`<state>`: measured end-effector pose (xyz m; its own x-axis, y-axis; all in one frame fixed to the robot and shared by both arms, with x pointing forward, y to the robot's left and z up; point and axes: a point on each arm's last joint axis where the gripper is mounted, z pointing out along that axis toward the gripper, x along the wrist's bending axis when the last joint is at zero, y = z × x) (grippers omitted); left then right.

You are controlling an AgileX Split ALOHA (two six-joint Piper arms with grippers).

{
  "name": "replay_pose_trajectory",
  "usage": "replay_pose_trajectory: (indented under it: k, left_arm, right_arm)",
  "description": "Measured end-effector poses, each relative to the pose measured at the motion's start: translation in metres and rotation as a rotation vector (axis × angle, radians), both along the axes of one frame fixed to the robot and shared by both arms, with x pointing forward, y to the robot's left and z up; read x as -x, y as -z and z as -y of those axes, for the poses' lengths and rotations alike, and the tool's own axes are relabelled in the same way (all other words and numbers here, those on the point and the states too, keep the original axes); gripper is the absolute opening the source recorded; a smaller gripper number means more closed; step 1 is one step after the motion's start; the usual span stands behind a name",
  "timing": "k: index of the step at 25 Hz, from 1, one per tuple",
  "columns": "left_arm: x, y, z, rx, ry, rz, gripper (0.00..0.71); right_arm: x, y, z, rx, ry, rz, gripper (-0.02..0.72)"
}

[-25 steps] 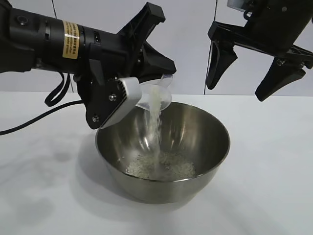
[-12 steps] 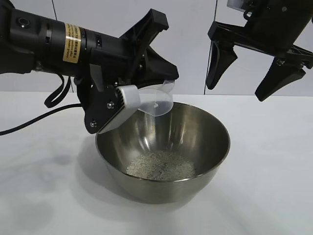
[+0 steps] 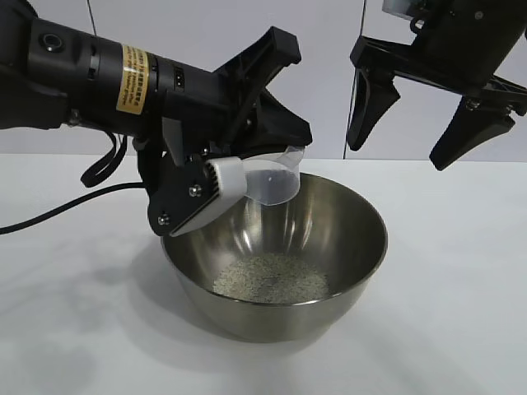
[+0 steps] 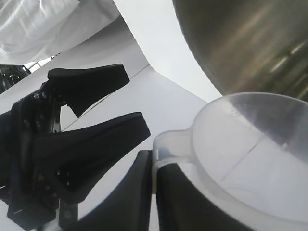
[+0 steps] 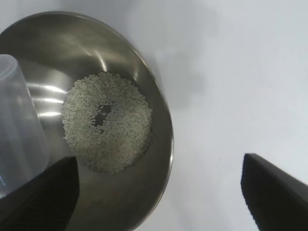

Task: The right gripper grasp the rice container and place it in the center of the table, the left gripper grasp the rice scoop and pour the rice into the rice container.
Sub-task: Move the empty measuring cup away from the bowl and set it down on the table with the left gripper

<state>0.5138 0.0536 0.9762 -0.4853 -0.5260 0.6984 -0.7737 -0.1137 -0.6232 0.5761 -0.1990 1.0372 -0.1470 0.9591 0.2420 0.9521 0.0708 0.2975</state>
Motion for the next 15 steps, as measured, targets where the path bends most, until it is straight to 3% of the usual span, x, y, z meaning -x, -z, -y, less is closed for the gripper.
replay_pose_trajectory:
  k: [11,15]
  left_arm:
    - [-0.003,-0.0054,0.0027,-0.018,0.022,0.038,0.012]
    - [-0.004,-0.0086,0.0034,0.059,-0.021,-0.035,0.012]
  right_arm:
    - [0.0,0.0001,0.0003,0.004,-0.002,0.0,0.631]
    - [0.0,0.0001,0.0003,0.004,-0.002,0.0,0.631]
